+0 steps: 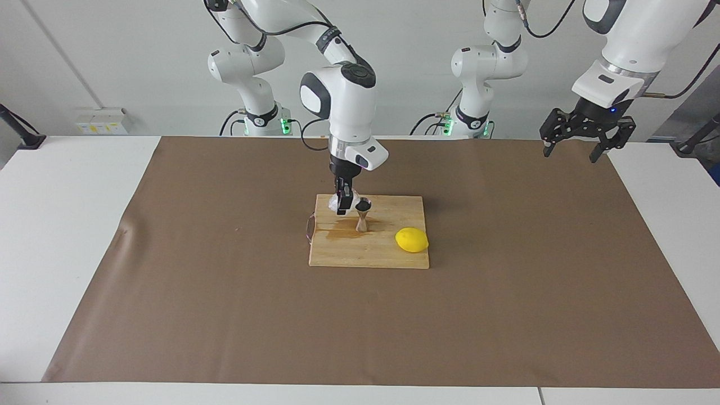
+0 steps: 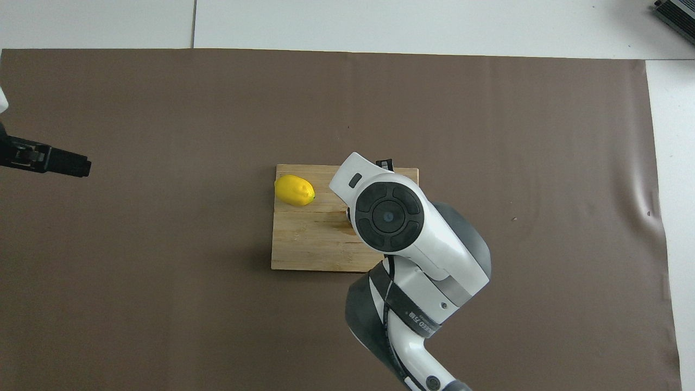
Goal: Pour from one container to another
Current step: 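Tilt the glass cup upright with the right gripper above the board, then carry the glass cup with the right gripper off the board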
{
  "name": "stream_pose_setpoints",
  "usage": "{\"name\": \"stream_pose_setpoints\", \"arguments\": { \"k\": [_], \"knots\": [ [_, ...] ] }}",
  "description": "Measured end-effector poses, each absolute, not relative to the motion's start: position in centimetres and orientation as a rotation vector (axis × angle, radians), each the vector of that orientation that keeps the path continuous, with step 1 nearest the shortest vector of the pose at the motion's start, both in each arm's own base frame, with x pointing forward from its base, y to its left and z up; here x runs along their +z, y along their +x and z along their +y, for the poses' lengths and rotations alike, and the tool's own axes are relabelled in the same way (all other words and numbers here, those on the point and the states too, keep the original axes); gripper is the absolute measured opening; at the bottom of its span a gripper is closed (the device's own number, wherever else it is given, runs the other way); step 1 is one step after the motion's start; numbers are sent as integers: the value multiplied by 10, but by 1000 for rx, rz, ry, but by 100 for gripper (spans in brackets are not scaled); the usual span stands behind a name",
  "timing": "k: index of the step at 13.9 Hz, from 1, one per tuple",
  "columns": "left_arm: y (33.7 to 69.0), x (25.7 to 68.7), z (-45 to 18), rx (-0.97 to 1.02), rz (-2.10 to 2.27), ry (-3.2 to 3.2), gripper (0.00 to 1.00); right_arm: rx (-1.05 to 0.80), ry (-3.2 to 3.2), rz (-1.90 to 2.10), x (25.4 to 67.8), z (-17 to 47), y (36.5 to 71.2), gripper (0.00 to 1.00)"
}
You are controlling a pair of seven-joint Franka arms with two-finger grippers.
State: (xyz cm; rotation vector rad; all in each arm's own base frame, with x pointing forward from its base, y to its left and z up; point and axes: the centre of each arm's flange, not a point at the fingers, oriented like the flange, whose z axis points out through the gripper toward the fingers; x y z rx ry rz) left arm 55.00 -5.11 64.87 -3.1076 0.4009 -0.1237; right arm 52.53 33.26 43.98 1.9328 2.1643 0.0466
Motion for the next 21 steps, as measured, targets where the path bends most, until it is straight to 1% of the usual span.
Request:
{"name": "stream_pose_setpoints", "arguments": {
  "k": [7, 12, 16, 19, 21],
  "knots": [
    [550, 649, -49, -124, 396, -3108, 100, 71, 2038, 2177, 439, 334, 524, 51],
    [550, 649, -49, -124, 395, -3108, 100, 93, 2163, 2162, 439, 319, 533, 51],
    [550, 649, -49, -124, 396, -3108, 100, 138, 2181, 2179, 454, 304, 538, 51],
    [550, 649, -49, -124, 401, -3107, 100, 184, 2211, 2231, 462, 272, 548, 51],
    [550, 649, -49, -124, 404, -3107, 100, 208, 2256, 2268, 456, 240, 557, 51]
  ]
}}
